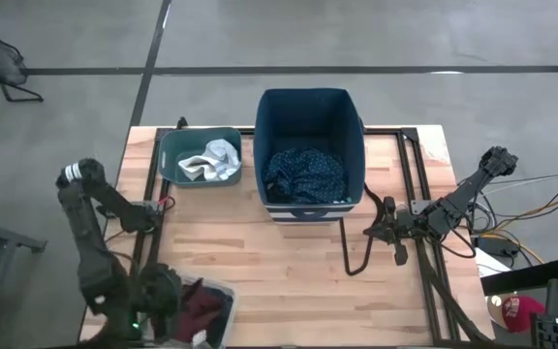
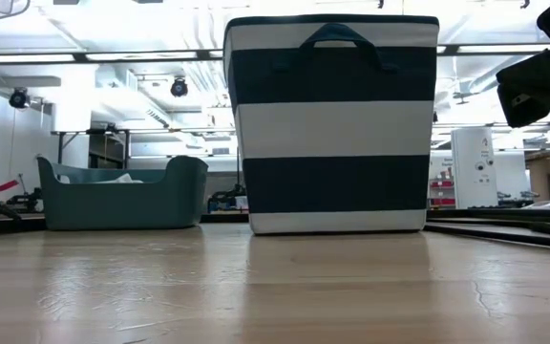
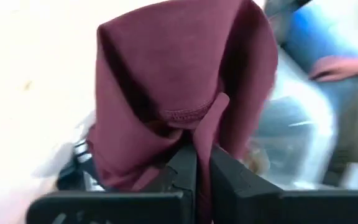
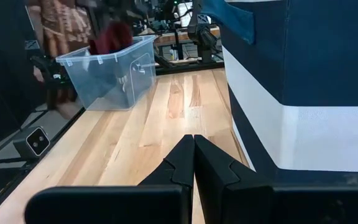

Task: Pick & Place Cloths
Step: Put the dark red underwear into the transparent bin

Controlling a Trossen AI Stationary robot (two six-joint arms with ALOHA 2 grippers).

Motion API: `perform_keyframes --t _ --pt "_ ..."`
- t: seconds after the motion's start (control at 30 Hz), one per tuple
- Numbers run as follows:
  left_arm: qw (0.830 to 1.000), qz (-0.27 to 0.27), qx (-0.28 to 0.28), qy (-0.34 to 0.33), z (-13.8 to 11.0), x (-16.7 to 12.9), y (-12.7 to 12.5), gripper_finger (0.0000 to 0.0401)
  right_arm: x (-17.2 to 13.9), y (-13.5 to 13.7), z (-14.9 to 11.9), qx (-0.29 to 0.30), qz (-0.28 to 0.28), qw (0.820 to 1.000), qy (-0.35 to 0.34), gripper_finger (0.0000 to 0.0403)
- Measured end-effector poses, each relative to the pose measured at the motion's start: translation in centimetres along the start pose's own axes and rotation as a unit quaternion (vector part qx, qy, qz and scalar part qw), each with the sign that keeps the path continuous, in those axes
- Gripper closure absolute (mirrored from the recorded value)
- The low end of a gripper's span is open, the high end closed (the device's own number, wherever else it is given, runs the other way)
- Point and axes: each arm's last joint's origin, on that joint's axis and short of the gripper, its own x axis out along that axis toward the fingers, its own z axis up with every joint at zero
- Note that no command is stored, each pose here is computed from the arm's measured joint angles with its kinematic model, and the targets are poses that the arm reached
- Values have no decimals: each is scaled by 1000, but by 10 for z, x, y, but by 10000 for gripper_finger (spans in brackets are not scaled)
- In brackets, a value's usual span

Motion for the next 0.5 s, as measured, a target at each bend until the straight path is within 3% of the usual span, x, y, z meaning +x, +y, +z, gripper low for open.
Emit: perform_keyframes --t 0.1,0.3,0.5 --pt "1000 3 -24 15 -11 19 11 379 0 0 0 0 0 1000 0 394" --pt "994 -87 -66 18 -26 47 22 378 0 0 0 0 0 1000 0 394" --pt "990 -123 -48 -55 -27 55 27 374 0 0 0 0 0 1000 0 394"
